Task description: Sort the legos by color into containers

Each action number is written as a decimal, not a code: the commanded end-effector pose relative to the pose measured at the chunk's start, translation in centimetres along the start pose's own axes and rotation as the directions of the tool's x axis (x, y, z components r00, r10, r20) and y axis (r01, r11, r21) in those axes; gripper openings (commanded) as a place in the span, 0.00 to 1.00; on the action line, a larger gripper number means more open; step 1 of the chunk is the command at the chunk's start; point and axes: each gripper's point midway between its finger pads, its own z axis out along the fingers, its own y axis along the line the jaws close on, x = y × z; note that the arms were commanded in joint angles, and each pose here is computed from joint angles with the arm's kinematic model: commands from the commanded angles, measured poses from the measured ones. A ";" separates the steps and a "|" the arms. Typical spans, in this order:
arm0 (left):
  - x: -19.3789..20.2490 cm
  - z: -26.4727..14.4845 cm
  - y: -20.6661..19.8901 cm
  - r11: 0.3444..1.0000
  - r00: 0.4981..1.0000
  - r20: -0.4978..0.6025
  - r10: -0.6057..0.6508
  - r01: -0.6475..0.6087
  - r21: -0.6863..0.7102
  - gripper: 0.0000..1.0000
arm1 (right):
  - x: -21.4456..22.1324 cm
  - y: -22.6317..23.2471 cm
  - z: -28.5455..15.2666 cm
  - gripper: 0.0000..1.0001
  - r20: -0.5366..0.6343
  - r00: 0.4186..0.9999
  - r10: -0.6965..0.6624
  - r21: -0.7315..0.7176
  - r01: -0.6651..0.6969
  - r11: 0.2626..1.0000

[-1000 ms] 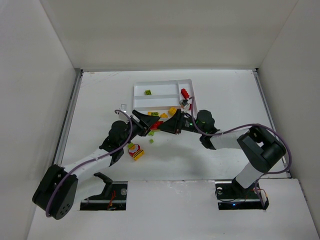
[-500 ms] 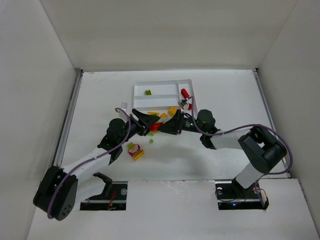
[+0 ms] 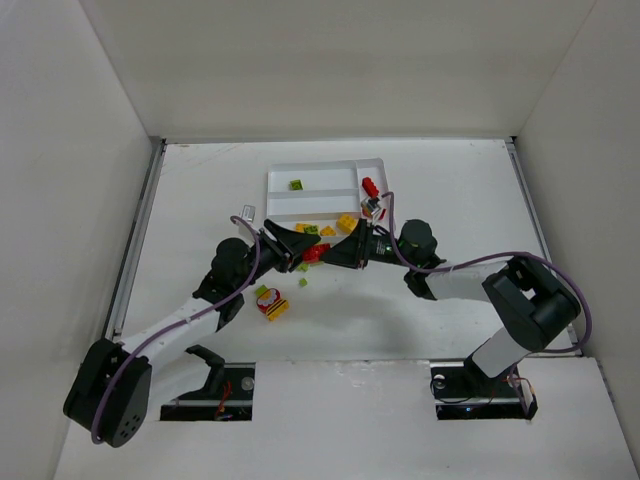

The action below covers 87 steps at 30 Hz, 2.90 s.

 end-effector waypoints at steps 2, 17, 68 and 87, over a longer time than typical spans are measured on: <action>-0.8 -0.6 -2.4 0.995 0.998 0.038 0.045 -0.048 0.090 0.30 | -0.3 1.2 -0.6 0.56 0.015 0.999 -0.051 -0.037 0.052 0.998; 0.0 -0.7 -0.7 0.991 0.992 0.028 0.125 -0.127 0.041 0.24 | -1.1 2.5 -1.6 0.78 0.049 0.992 -0.114 -0.014 0.114 0.993; -3.3 -0.3 2.5 0.982 0.969 0.180 0.166 -0.147 -0.116 0.21 | -0.2 1.4 -1.1 0.27 0.028 0.952 -0.305 0.305 0.282 0.910; -3.8 -3.3 3.1 0.974 0.958 0.185 0.218 -0.202 -0.102 0.23 | -19.9 -10.3 -11.4 0.29 0.473 0.764 -0.439 0.725 -0.054 0.687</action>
